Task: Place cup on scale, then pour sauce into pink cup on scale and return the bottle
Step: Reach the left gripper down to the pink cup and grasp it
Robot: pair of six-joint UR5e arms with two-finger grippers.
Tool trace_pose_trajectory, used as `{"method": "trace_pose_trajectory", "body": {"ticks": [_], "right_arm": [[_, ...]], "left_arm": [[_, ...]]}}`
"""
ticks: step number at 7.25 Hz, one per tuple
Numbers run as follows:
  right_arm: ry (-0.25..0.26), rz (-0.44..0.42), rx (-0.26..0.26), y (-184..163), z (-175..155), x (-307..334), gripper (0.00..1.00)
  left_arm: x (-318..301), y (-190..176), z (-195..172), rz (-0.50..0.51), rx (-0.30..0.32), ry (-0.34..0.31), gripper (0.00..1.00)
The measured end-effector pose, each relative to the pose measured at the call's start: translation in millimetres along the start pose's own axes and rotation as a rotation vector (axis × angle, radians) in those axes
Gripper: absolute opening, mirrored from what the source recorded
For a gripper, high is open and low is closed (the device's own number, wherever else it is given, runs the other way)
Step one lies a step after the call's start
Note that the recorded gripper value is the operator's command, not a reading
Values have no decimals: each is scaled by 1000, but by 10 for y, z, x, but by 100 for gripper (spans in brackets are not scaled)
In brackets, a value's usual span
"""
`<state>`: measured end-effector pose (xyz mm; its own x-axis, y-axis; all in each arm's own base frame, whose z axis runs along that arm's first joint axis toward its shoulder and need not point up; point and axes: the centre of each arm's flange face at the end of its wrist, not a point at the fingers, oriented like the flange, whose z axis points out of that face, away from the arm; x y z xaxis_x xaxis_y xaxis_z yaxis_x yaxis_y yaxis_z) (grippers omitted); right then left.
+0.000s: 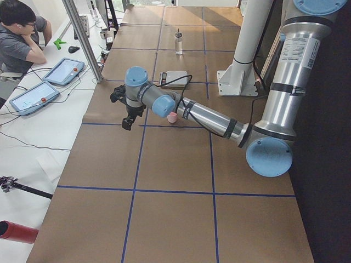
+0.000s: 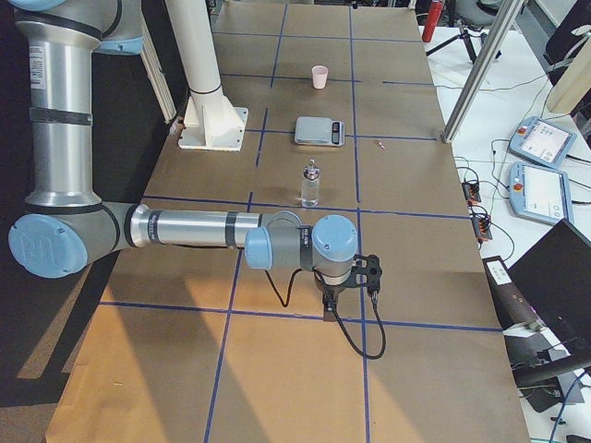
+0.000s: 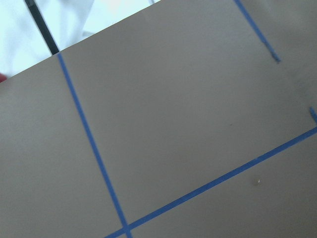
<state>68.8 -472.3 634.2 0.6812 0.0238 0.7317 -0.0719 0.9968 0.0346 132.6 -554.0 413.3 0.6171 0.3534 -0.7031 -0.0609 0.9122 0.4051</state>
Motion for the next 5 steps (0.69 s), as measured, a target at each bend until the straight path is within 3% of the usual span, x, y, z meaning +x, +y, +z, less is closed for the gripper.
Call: {"method": "trace_pose_trajectory", "body": {"ticks": [2,3,5], "right_arm": [[1,-17,12,-58,-51,-75,100],[-5,-25,19,-100,-90,-130,100],[-12,-32,25,-109,-124,-179,100]], "left_arm": [[820,121,354,-286,-22,94,100],[1136,239,565,-401,-43,97,100],[1593,540,953,-537,-54,47,100]]}}
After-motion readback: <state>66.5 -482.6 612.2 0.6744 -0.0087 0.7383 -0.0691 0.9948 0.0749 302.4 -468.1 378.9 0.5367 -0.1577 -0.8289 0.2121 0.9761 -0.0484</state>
